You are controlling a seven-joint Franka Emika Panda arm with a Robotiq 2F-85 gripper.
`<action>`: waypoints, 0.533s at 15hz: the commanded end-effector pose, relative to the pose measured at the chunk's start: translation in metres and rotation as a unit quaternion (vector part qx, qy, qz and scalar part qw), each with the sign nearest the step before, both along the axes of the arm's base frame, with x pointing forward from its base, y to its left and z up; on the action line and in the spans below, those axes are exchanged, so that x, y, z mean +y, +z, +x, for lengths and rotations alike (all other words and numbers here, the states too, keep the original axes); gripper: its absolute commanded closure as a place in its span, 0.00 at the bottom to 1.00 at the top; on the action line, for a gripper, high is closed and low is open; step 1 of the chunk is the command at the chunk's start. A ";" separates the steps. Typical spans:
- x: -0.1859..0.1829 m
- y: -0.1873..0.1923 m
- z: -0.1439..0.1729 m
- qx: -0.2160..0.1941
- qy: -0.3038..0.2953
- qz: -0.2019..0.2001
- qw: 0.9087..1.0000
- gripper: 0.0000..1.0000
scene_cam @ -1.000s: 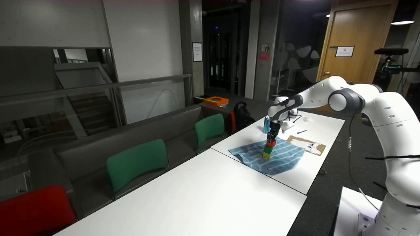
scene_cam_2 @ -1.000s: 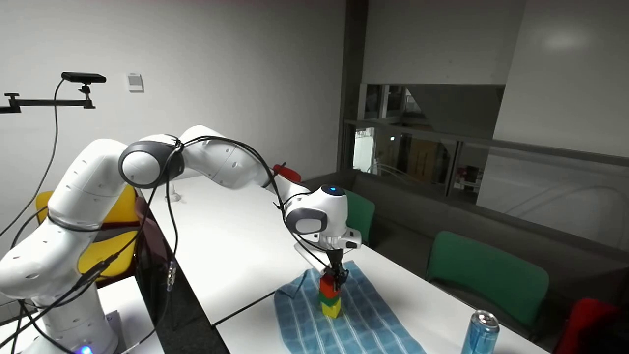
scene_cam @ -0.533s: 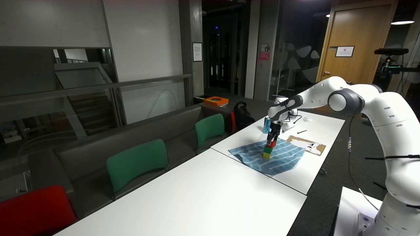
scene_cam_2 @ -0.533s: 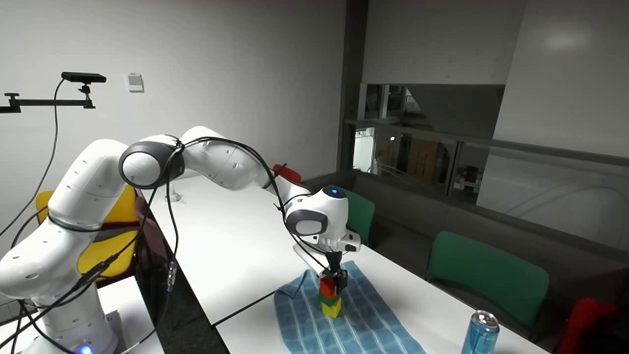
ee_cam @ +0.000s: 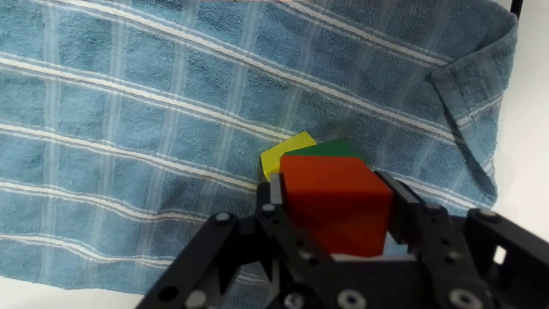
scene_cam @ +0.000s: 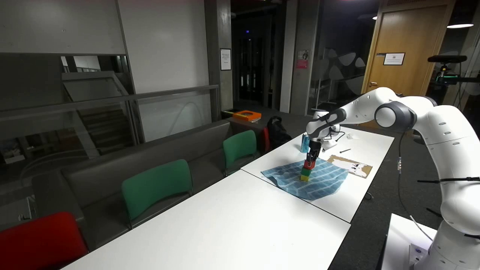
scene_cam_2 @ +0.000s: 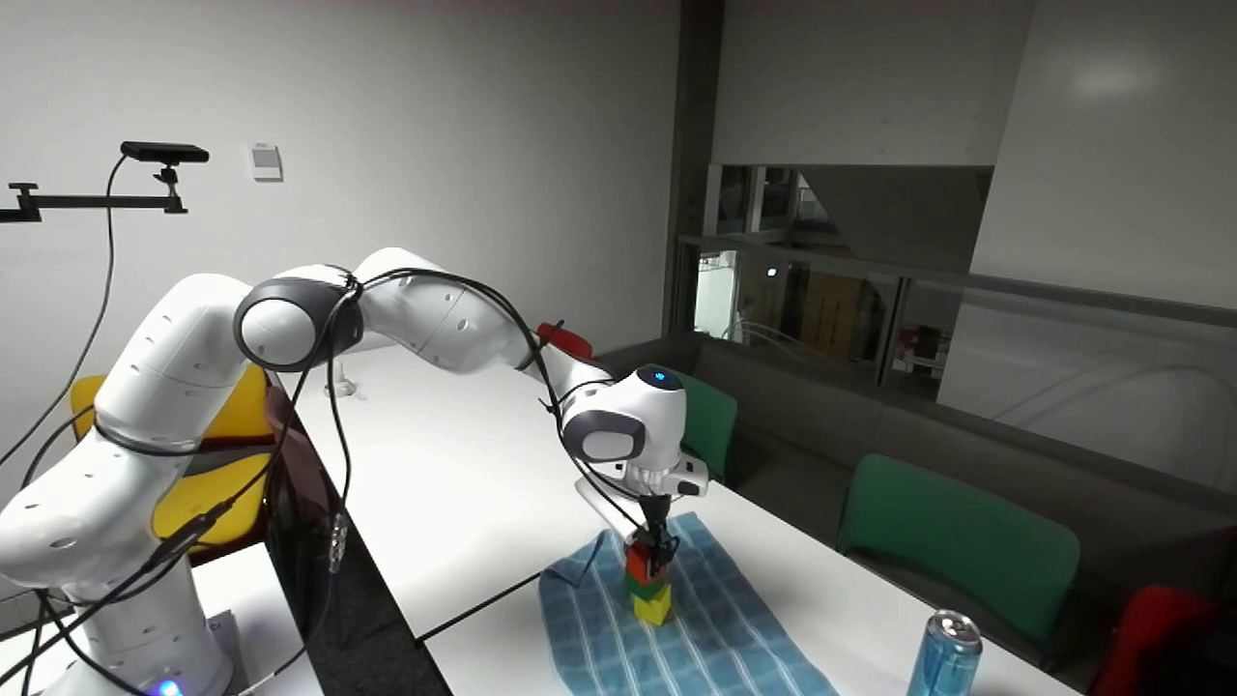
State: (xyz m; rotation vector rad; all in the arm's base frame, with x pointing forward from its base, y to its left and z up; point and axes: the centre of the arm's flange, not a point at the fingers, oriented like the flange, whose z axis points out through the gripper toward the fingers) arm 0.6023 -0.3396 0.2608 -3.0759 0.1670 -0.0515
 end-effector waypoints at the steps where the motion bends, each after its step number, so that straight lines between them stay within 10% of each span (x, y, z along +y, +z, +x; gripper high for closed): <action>1: -0.008 0.005 0.008 0.008 0.003 0.004 1.000 0.69; 8: -0.009 0.006 0.010 0.005 0.002 0.001 1.000 0.69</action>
